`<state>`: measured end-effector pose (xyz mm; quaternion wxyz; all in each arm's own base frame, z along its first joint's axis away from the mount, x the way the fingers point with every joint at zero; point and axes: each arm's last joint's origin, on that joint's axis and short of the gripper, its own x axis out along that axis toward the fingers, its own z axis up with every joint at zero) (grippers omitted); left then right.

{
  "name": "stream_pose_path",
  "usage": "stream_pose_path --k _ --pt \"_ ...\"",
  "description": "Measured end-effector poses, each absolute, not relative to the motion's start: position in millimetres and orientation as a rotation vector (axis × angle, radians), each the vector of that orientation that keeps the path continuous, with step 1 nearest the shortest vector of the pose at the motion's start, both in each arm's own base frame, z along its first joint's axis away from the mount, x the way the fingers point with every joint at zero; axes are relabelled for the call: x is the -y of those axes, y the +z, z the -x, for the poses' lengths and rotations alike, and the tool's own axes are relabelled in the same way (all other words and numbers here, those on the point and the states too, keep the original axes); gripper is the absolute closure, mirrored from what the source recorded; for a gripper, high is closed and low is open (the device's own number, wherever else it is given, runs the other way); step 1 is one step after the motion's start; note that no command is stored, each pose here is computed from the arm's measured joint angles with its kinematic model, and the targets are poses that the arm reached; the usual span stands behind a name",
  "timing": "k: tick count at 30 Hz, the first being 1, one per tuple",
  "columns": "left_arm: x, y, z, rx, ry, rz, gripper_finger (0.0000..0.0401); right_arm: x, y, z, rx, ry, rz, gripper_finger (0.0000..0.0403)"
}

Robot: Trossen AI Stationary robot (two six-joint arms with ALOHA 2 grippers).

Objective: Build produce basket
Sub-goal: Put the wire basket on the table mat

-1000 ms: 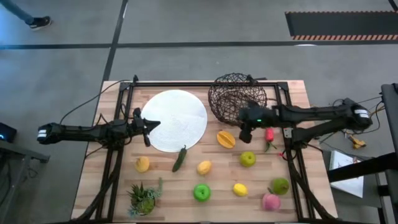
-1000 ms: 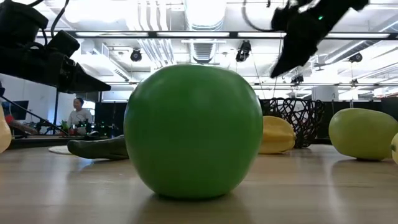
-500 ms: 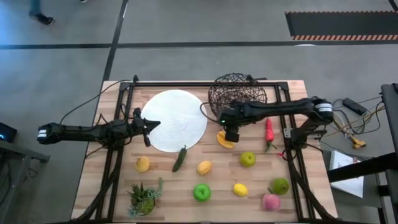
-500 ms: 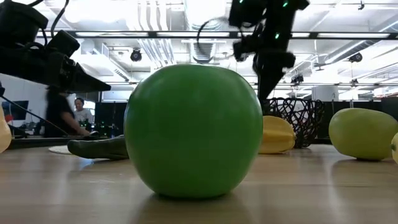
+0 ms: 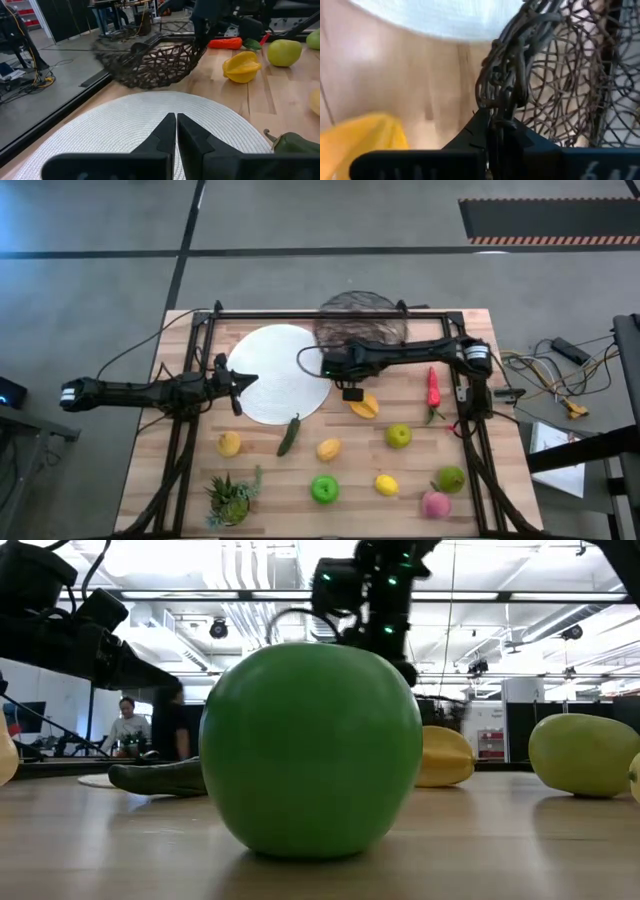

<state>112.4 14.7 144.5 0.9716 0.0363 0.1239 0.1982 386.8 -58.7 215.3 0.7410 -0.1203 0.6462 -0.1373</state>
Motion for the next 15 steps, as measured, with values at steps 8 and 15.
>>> stream_pose_path --k 8,15 --pt "-15 145 -112 -0.251 0.400 -0.073 0.0401 47 239 -442 -1.269 -0.195 0.437 0.0389" --pt "-15 145 -112 -0.251 0.400 -0.073 0.0401 33 230 -491 -1.184 -0.050 0.486 0.0389"
